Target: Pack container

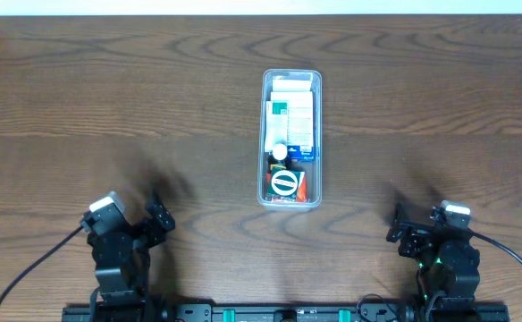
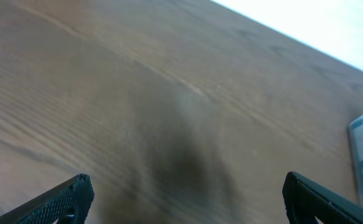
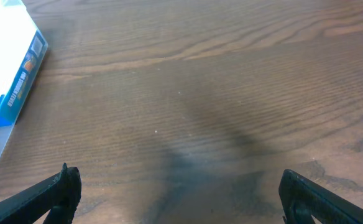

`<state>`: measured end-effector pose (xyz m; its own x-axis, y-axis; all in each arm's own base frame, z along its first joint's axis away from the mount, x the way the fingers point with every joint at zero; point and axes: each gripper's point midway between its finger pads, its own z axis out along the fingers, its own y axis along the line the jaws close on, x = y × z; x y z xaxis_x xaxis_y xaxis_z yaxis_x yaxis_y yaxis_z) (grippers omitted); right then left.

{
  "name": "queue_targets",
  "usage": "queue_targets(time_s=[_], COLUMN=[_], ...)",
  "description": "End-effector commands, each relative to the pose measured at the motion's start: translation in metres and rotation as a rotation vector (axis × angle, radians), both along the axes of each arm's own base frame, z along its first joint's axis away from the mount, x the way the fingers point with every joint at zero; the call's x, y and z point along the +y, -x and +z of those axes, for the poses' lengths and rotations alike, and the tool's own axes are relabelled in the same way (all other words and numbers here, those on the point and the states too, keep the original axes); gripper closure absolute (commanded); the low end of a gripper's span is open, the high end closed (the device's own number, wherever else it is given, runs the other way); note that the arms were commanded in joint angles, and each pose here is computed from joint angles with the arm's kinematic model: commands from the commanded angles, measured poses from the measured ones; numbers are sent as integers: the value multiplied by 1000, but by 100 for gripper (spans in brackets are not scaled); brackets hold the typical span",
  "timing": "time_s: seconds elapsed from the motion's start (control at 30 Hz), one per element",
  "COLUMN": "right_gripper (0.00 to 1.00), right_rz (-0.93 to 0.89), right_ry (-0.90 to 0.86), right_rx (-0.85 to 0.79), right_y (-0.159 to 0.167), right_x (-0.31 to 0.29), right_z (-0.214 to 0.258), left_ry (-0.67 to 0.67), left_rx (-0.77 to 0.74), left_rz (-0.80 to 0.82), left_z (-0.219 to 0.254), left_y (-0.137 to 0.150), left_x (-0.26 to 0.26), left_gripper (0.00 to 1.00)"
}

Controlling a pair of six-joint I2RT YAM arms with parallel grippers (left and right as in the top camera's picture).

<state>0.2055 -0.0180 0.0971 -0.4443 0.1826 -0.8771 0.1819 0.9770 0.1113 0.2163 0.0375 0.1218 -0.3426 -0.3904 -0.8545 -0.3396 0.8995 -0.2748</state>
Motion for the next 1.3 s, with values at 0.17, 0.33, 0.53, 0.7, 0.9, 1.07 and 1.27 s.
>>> queue_targets(time_s=[0.17,0.33,0.53,0.7,0.9,1.07,1.27], right_gripper=[1,1,1,1,1,1,1], right_rz=[0,-1,0,-1,-1,-1,-1], right_ry=[15,15,15,15,15,15,15], right_rx=[-2,-1,-1,-1,-1,-1,-1], right_y=[0,0,0,0,0,0,0], right_x=[-1,-1,-1,-1,-1,-1,-1], right_z=[0,0,0,0,0,0,0], left_ry=[-6,-7,-7,-7,-7,-7,-7], left_rx=[-17,-24,-24,-22,-22,-22,-22], left_rz=[-4,-5,-13,-13,-13,-13,-13], left_z=[-22,-20,-20,-21,-21,-21,-21], left_y=[1,0,0,0,0,0,0], left_x=[0,0,-2,-2,-2,-2,-2], left_gripper=[2,2,2,2,2,2,2])
